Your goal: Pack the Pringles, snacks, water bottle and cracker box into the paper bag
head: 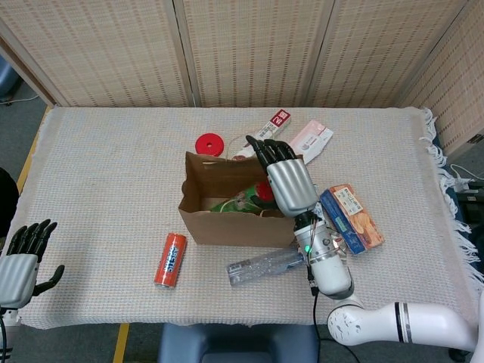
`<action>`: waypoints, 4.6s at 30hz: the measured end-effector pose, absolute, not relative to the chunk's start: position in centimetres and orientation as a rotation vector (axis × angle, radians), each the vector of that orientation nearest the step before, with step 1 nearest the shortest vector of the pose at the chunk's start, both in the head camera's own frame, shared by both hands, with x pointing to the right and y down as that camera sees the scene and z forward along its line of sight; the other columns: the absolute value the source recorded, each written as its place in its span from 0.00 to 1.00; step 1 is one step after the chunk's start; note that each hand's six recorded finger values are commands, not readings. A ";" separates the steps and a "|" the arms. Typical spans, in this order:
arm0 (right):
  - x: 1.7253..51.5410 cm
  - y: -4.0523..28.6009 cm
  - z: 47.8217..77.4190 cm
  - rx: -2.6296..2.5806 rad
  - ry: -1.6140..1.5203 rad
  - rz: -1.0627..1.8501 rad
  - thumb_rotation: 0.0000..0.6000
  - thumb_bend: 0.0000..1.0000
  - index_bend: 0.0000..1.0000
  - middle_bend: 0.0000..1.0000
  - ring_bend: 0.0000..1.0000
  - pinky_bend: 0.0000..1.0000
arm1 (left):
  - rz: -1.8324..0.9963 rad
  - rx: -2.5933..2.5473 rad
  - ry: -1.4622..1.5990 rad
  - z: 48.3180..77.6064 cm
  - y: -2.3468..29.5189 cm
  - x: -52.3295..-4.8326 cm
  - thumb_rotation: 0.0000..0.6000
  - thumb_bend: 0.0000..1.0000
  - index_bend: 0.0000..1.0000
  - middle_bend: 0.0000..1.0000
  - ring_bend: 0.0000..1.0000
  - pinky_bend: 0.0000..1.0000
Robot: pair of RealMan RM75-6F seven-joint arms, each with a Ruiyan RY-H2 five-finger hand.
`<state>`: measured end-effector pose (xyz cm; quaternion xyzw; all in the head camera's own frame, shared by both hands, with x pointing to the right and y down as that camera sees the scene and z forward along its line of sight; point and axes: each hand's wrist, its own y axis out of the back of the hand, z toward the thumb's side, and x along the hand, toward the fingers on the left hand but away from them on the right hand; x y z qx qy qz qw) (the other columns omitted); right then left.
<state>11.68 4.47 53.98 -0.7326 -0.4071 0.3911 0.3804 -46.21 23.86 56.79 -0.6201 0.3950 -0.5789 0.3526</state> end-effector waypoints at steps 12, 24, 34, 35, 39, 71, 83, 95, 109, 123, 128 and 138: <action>18.4 7.0 50.5 -1.833 -1.097 1.017 1.00 0.04 0.00 0.16 0.09 0.13 | -1.502 -1.596 1.021 56.8 23.9 -46.2 1.00 0.34 0.00 0.00 0.00 0.00; 27.7 14.4 54.4 -1.849 -0.885 1.277 1.00 0.04 0.00 0.16 0.09 0.13 | -1.505 -1.586 1.021 56.8 23.9 -46.1 1.00 0.34 0.00 0.00 0.00 0.00; 29.3 19.7 61.6 -1.834 -0.577 1.447 1.00 0.04 0.00 0.16 0.09 0.13 | -1.505 -1.587 1.023 56.8 23.9 -46.1 1.00 0.34 0.00 0.00 0.00 0.00; 29.2 20.1 62.2 -1.833 -0.560 1.458 1.00 0.04 0.00 0.16 0.09 0.13 | -1.505 -1.588 1.023 56.8 23.9 -46.1 1.00 0.34 0.00 0.00 0.00 0.00; 28.2 20.6 63.6 -1.831 -0.527 1.471 1.00 0.04 0.00 0.16 0.09 0.13 | -1.503 -1.591 1.025 56.8 23.9 -46.1 1.00 0.34 0.00 0.00 0.00 0.00; 25.0 18.8 69.7 -1.697 -0.500 1.478 1.00 0.40 0.63 0.57 0.62 0.70 | -1.498 -1.603 1.027 56.8 23.9 -46.2 1.00 0.35 0.00 0.00 0.00 0.00; 27.0 16.9 66.0 -1.698 -0.632 1.434 1.00 0.46 0.67 0.60 0.64 0.72 | -1.500 -1.598 1.027 56.8 23.9 -46.2 1.00 0.35 0.00 0.00 0.00 0.00; 26.1 10.1 54.7 -1.667 -0.980 1.174 1.00 0.46 0.67 0.60 0.64 0.72 | -1.503 -1.590 1.026 56.8 23.9 -46.1 1.00 0.35 0.00 0.00 0.00 0.00; 17.9 1.1 48.7 -1.558 -1.170 0.994 1.00 0.46 0.66 0.60 0.64 0.72 | -1.502 -1.594 1.033 56.8 23.8 -46.2 1.00 0.35 0.00 0.00 0.00 0.00; 10.6 3.9 55.2 -1.677 -1.016 1.053 1.00 0.20 0.29 0.43 0.33 0.30 | -1.497 -1.608 1.035 56.8 23.8 -46.2 1.00 0.35 0.00 0.00 0.00 0.00; 10.7 4.1 55.0 -1.708 -1.015 1.052 1.00 0.11 0.02 0.24 0.14 0.15 | -1.496 -1.606 1.035 56.8 23.8 -46.2 1.00 0.35 0.00 0.00 0.00 0.00; 14.0 3.6 53.1 -1.727 -1.111 1.062 1.00 0.10 0.00 0.20 0.12 0.12 | -1.499 -1.603 1.033 56.8 23.8 -46.2 1.00 0.35 0.00 0.00 0.00 0.00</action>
